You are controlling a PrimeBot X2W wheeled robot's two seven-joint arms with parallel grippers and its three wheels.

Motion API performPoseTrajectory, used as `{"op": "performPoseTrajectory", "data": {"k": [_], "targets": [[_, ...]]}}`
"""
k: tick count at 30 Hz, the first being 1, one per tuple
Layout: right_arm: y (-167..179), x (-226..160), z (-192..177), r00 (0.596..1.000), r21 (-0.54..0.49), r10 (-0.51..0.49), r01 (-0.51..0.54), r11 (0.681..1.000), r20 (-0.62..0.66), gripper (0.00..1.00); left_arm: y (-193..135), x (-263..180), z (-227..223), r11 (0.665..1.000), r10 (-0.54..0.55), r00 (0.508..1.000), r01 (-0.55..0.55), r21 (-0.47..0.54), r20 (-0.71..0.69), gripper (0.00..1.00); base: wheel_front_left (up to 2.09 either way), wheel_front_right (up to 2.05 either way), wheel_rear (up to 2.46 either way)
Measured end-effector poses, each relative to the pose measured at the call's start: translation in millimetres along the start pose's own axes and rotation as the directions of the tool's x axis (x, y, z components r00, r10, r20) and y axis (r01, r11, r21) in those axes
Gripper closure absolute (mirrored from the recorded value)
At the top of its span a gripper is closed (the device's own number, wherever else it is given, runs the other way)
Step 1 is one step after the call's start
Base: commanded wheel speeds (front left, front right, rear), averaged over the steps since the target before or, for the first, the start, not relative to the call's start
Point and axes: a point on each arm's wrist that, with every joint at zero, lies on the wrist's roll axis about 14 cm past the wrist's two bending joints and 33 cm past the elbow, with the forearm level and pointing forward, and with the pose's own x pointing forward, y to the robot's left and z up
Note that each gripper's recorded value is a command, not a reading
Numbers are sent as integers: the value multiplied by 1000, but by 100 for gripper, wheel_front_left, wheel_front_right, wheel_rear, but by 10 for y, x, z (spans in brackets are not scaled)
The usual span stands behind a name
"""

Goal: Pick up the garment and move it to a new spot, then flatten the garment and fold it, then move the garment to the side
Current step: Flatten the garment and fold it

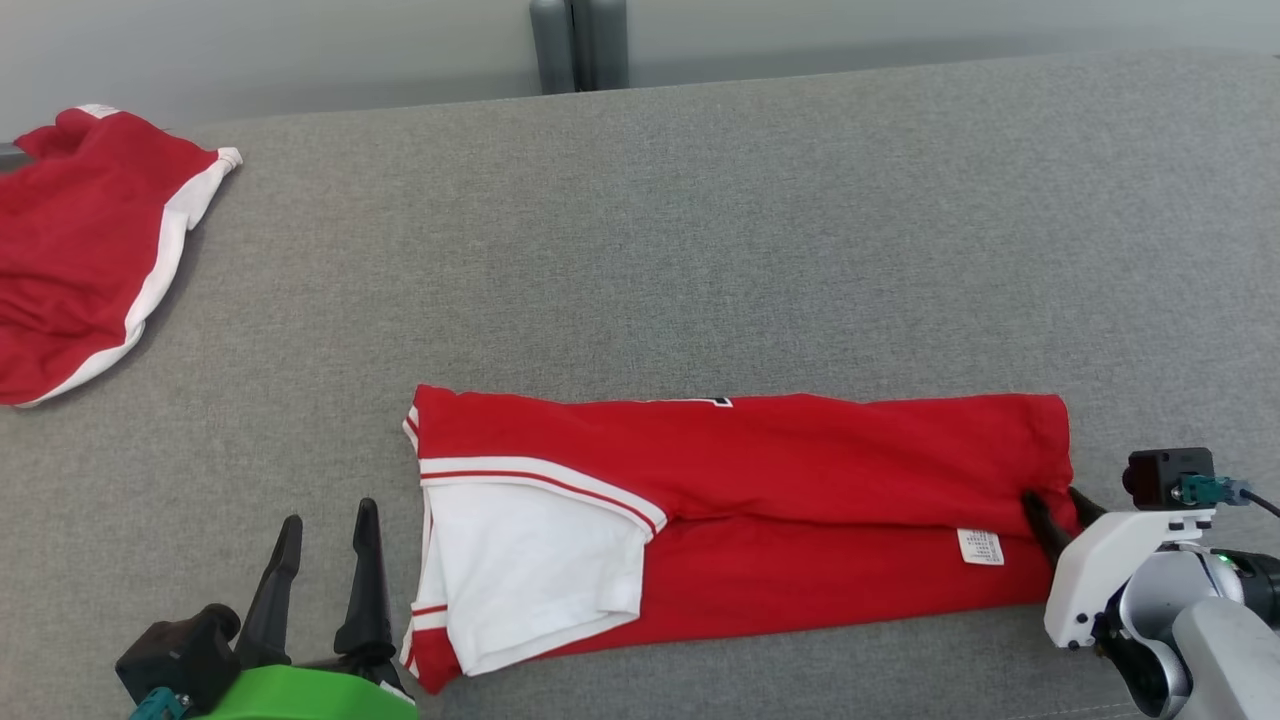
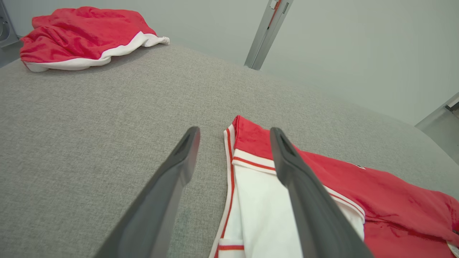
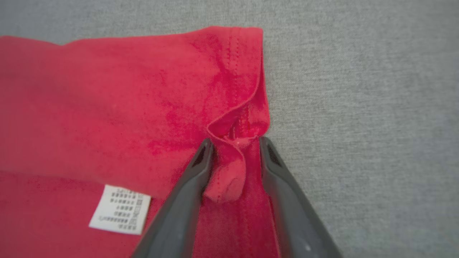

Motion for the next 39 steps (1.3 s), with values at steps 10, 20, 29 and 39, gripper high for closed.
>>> {"op": "performPoseTrajectory", "data": {"k": [10,20,29,39], "targets": [[-144,-65,239,996,65,-25,19,998,89,100,-114,102,13,996,-58,998,59,62,-14,0,0,0,0],[-861,-394,565,964,71,-191,181,981,185,100,-208,249,116,989,-106,994,104,107,10,0,0,0,0],[-302,-413,774,967,102,-47,22,995,252,100,-162,254,159,989,-92,995,87,123,37,0,0,0,0],[768,-525,953,921,57,242,-271,961,305,100,-104,175,205,991,-71,996,64,114,59,0,0,0,0]]}}
